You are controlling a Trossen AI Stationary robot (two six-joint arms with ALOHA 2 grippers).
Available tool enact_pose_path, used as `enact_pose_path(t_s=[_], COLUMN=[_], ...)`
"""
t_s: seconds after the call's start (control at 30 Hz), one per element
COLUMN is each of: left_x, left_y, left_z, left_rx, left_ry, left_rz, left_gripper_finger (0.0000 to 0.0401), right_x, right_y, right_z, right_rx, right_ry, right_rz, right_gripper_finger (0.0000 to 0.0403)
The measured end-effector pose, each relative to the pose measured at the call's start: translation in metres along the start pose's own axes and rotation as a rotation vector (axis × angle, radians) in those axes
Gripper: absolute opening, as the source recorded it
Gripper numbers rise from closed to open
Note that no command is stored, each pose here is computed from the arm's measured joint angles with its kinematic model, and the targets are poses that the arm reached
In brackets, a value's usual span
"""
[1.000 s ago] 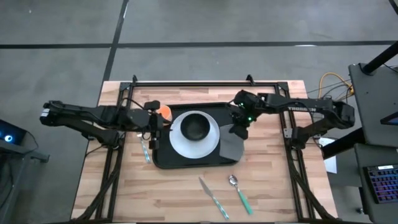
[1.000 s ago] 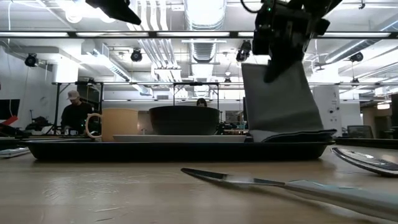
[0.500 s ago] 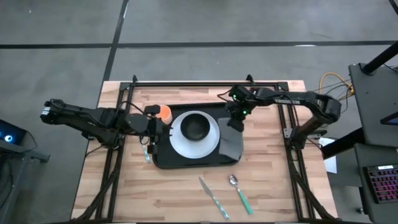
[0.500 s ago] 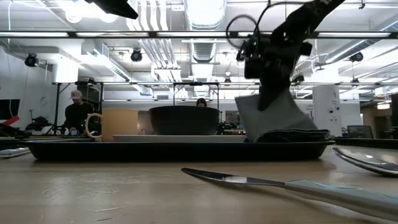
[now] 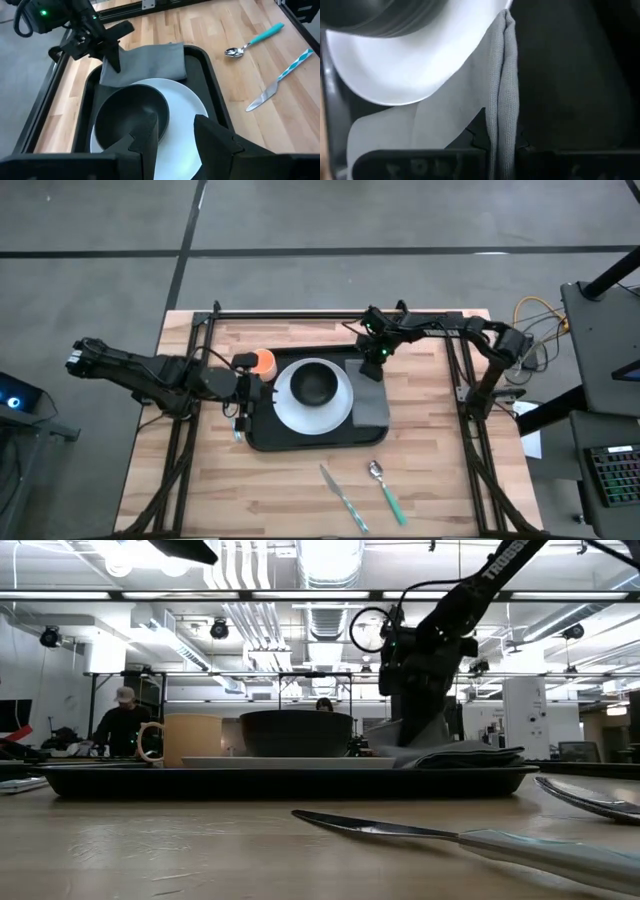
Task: Set up tray
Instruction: Put the gray napkin on the black tray to the right of the white plate
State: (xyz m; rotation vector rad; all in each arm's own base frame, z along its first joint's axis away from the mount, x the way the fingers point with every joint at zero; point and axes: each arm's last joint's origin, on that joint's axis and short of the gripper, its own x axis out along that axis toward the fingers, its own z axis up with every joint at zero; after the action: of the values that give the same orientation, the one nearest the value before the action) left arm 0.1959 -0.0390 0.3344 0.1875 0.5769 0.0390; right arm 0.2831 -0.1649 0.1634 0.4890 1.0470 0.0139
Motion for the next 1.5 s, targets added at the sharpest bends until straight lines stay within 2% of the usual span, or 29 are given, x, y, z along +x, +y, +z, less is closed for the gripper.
enact_pose_path(t_s=[0.17, 0.33, 0.5, 0.7, 0.87, 1.07, 1.2, 1.5], left_x=[0.0, -0.001, -0.001, -0.001, -0.001, -0.001, -0.001, 0.0], left_y=[-0.001, -0.004, -0.005, -0.005, -0.005, -0.005, -0.005, -0.006], left_z=[0.0, 0.0, 0.0, 0.0, 0.0, 0.0, -0.001, -0.002], left_rx=[-0.006, 0.001, 0.004, -0.006, -0.006, -0.005, 0.008, 0.009], left_ry=[0.0, -0.002, -0.004, -0.003, -0.003, -0.002, -0.001, 0.004], left_rz=[-0.004, -0.017, -0.022, -0.023, -0.023, -0.023, -0.022, -0.023], left_gripper_finger=[0.0108, 0.0108, 0.0108, 0.0108, 0.0108, 0.0108, 0.0108, 0.0108], right_x=[0.006, 0.005, -0.01, -0.031, -0.055, -0.025, -0.004, 0.019], right_y=[-0.014, -0.014, -0.007, -0.001, 0.018, 0.052, 0.073, 0.104], right_z=[-0.003, -0.004, 0.0, 0.003, 0.006, -0.018, -0.03, -0.045], right_rx=[0.014, -0.025, -0.05, -0.099, -0.021, 0.052, 0.039, 0.036], right_ry=[0.009, 0.016, -0.027, -0.049, -0.119, -0.046, -0.022, -0.008], right_rz=[-0.009, -0.01, -0.023, -0.213, -0.233, -0.187, -0.148, -0.098], right_gripper_finger=[0.0008, 0.0016, 0.0069, 0.0143, 0.0175, 0.0179, 0.0172, 0.0143])
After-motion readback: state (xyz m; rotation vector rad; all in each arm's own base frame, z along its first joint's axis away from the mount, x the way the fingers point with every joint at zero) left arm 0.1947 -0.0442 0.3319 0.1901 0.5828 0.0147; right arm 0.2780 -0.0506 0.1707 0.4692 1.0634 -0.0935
